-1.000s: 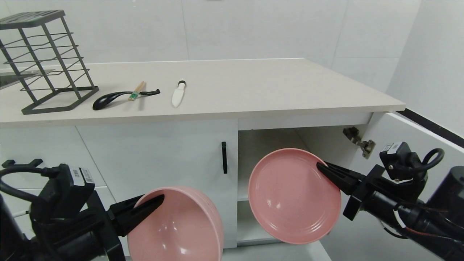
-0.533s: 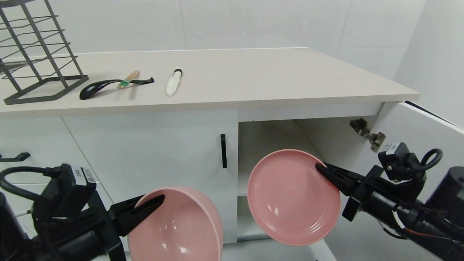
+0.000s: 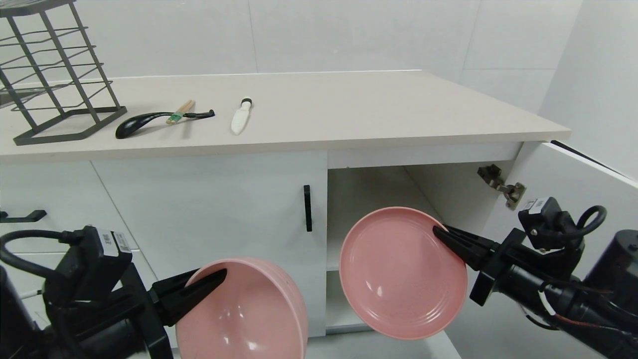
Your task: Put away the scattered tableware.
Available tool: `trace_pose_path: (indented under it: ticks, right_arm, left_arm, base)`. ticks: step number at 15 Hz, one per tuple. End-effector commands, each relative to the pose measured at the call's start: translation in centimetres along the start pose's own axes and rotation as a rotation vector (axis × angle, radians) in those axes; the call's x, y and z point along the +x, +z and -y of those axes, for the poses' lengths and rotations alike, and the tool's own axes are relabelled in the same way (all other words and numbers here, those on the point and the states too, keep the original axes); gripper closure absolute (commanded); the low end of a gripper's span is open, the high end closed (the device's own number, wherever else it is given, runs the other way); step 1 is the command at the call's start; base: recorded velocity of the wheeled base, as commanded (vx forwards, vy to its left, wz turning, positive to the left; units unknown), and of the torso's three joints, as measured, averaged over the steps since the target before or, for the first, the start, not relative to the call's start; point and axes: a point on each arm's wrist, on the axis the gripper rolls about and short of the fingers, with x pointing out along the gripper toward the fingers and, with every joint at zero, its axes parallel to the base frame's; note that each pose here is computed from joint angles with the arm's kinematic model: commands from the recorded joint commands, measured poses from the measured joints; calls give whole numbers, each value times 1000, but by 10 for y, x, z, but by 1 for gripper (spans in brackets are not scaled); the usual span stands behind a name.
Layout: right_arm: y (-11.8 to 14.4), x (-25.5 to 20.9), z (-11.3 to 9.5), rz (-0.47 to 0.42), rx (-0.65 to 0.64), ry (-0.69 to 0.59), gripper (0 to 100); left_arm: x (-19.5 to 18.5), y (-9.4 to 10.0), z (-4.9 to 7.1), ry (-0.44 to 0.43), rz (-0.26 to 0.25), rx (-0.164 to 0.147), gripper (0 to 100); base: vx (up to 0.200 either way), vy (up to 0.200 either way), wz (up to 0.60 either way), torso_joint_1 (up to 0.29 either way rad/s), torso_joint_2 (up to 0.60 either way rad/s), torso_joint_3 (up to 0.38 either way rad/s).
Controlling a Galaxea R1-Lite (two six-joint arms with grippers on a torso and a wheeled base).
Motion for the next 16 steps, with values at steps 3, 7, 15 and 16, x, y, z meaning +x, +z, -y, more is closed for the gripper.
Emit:
trace_pose_path:
  ticks: [3, 7, 15, 16]
  right_arm:
    - [-5, 2, 0, -23, 4, 1, 100]
    - [-17, 3, 1, -83, 14, -2, 100]
    - [-31, -11, 0, -167, 31, -16, 100]
    - [-30, -11, 4, -166, 34, -42, 100]
  left_arm:
    - [1, -1, 0, -3, -10, -2, 100]
    - [0, -9, 0, 1, -51, 20, 100]
    - [-1, -12, 2, -10, -49, 114, 100]
    - [-2, -12, 2, -11, -52, 121, 100]
  base:
    - [0, 0, 0, 0, 0, 0]
    - [100, 0, 0, 4, 1, 1]
    - [25, 0, 0, -1, 0, 0]
    - [0, 0, 0, 0, 0, 0]
